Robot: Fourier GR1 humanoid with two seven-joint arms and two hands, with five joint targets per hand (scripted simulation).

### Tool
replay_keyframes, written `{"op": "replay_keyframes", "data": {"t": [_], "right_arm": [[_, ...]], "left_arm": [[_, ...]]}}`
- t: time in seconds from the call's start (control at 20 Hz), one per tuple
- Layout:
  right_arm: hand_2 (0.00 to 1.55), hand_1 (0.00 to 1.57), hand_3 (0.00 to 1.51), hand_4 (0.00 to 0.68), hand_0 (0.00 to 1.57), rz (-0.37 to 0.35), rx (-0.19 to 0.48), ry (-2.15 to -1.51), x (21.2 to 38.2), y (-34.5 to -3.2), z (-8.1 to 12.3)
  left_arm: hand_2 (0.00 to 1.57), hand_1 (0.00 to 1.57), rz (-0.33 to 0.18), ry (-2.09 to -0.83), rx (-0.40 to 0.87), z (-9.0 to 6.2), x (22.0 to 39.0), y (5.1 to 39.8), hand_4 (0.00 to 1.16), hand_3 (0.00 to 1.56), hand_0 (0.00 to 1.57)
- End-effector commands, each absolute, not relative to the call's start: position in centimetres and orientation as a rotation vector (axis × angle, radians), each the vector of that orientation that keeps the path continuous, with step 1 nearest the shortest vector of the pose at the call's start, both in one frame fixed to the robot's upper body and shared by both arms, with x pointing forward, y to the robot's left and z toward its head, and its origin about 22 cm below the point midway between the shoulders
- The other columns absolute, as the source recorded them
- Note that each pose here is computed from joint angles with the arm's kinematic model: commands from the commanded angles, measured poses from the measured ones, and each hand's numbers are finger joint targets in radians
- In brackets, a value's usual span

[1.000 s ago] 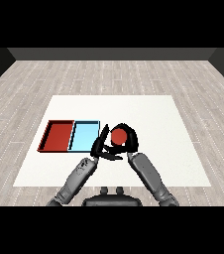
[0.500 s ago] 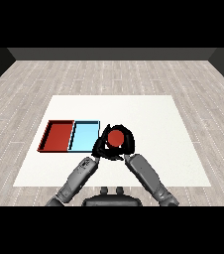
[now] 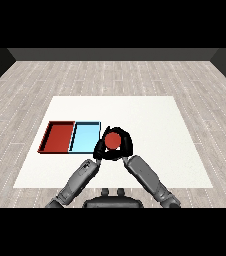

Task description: Pick the red can and put it in the red box

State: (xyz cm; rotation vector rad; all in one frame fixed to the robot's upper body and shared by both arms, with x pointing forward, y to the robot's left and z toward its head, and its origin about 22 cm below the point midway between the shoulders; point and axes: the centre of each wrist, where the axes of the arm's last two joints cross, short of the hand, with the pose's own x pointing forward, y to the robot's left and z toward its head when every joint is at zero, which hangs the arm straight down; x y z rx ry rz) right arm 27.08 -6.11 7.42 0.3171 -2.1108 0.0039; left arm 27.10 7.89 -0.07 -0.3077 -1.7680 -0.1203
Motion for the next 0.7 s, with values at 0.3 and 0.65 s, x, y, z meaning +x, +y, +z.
{"op": "replay_keyframes", "data": {"t": [0.3,0.65], "right_arm": [[1.45,1.50,1.39,0.653,1.50,-0.009,0.345,-2.090,27.5,-5.5,9.2],[1.44,1.49,1.39,0.642,1.49,-0.004,0.330,-2.100,28.4,-6.1,7.9]], "left_arm": [[1.57,1.57,0.004,-1.732,-0.198,0.5,27.1,6.1,1.12,1.48,1.57],[1.56,1.57,0.046,-1.791,-0.144,0.7,28.1,6.8,1.14,1.48,1.57]]}}
